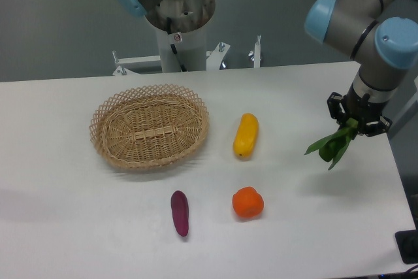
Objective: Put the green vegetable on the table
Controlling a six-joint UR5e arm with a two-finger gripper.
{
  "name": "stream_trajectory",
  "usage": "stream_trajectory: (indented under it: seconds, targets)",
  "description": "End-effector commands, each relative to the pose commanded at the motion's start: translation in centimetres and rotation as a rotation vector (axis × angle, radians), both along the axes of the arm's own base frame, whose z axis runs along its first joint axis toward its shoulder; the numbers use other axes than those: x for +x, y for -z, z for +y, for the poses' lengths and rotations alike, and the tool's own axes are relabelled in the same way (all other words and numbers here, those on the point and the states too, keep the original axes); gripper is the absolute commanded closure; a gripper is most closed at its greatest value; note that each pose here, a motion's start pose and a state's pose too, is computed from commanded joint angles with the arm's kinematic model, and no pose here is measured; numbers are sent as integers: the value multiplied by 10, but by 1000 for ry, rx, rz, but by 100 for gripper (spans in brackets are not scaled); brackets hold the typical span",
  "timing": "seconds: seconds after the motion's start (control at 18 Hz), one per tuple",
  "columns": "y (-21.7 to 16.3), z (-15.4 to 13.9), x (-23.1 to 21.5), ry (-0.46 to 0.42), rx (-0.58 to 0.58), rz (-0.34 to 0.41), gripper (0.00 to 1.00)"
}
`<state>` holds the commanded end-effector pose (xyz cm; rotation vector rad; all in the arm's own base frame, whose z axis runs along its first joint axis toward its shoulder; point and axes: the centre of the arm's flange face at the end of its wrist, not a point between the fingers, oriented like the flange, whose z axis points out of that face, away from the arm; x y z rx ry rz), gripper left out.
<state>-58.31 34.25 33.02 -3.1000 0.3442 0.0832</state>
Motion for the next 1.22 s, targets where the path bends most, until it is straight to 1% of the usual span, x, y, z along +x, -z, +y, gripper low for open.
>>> stream_trajectory:
  seconds: [0.39, 0.5, 0.61, 0.67, 0.89, 1.11, 1.22]
  targets:
    - [1, 1, 1, 0, -2, -1, 88]
    - [1, 1, 1, -2, -2, 2, 87]
    - [5, 14, 12, 13, -15, 2, 87]
    - [3, 17, 14, 6, -28, 7, 87]
    - [3, 24, 20, -73, -17, 2, 87]
    - [6, 51, 40, -93, -4, 6, 87]
    - [20, 64, 53, -88, 7, 23, 87]
